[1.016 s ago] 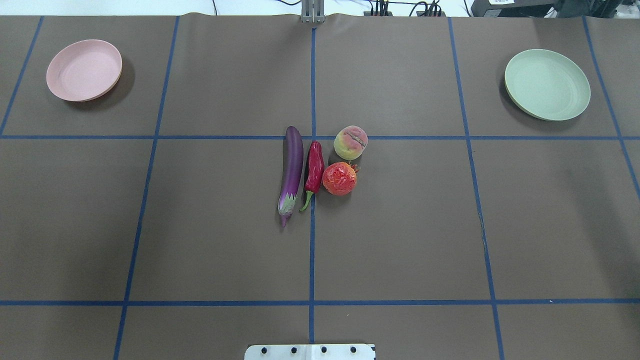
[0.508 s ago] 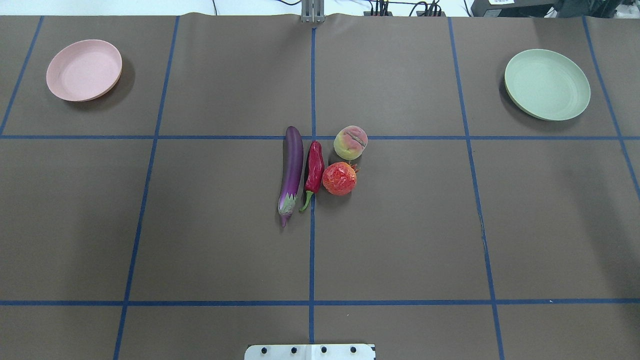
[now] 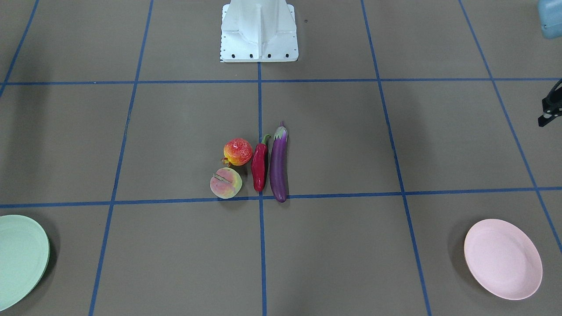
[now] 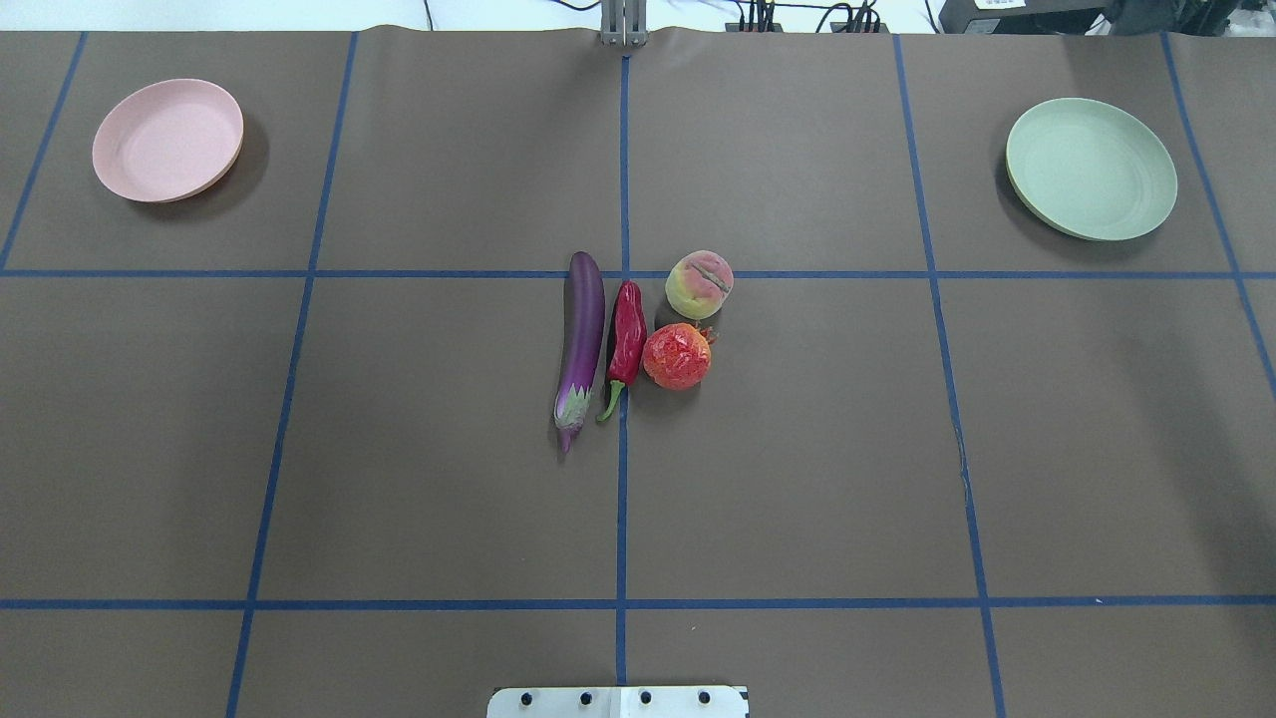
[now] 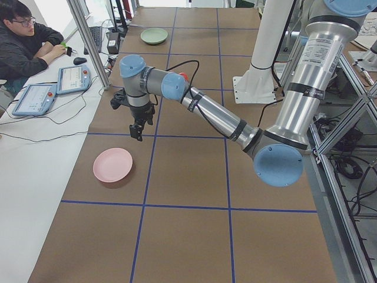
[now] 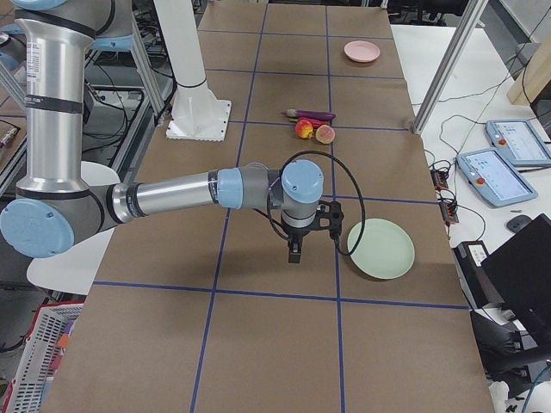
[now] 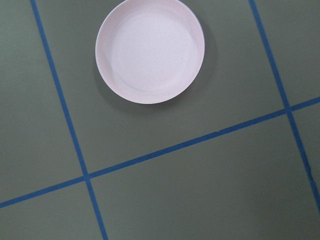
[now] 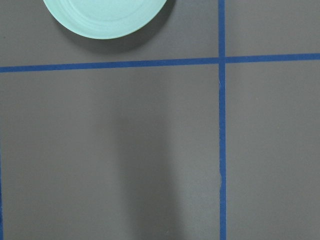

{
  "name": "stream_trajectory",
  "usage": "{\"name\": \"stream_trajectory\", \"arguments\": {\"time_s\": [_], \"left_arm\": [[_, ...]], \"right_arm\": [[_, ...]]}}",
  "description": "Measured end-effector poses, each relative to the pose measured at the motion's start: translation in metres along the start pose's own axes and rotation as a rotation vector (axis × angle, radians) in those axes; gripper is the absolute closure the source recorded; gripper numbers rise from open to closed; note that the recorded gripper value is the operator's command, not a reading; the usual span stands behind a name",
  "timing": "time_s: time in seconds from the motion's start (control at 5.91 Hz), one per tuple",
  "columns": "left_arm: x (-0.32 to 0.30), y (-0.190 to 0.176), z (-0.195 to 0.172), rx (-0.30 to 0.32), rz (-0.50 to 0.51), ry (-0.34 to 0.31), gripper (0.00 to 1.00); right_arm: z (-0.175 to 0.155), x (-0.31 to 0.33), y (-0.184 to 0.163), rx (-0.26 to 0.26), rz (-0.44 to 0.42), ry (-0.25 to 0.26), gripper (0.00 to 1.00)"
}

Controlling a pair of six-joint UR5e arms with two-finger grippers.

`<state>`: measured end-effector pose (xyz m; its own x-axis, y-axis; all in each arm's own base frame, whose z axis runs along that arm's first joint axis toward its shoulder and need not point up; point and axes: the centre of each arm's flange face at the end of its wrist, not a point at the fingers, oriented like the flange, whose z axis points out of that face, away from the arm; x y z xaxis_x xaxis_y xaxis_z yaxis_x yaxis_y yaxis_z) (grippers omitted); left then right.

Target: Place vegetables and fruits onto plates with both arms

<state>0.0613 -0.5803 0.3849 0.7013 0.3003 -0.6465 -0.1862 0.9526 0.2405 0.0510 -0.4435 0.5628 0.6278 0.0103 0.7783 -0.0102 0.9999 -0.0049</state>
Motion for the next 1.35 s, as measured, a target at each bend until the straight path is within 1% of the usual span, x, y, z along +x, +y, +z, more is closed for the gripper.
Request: {"name": "stream_trajectory", "arguments": {"time_s": [0.17,0.51,0.68,0.85,1.02,1.19,1.35], "left_arm": [[0.046,-0.021,0.006,-0.006,-0.024,0.014,0.0],[0.148,-0.046,0.026,-0.033,-0.083,0.059,0.0],[0.2,-0.052,0.037,-0.052,-0.112,0.083,0.0],[0.238,-0.053,0.047,-0.061,-0.132,0.107,0.0],[0.265,-0.054,0.059,-0.055,-0.151,0.134,0.0],[0.289,-0.054,0.075,-0.038,-0.178,0.147,0.0],[0.316,-0.05,0.096,-0.016,-0.203,0.146,0.0]], "right_arm": [[0.002,0.0,-0.002,-0.004,0.001,-0.015,0.0],[0.005,-0.005,-0.006,-0.01,-0.007,-0.022,0.0],[0.007,-0.012,-0.01,-0.015,-0.02,-0.023,0.0],[0.009,-0.019,-0.015,-0.02,-0.036,-0.022,0.0],[0.01,-0.025,-0.019,-0.021,-0.048,-0.022,0.0],[0.008,-0.029,-0.022,-0.018,-0.057,-0.022,0.0],[0.006,-0.033,-0.025,-0.012,-0.066,-0.022,0.0]]}}
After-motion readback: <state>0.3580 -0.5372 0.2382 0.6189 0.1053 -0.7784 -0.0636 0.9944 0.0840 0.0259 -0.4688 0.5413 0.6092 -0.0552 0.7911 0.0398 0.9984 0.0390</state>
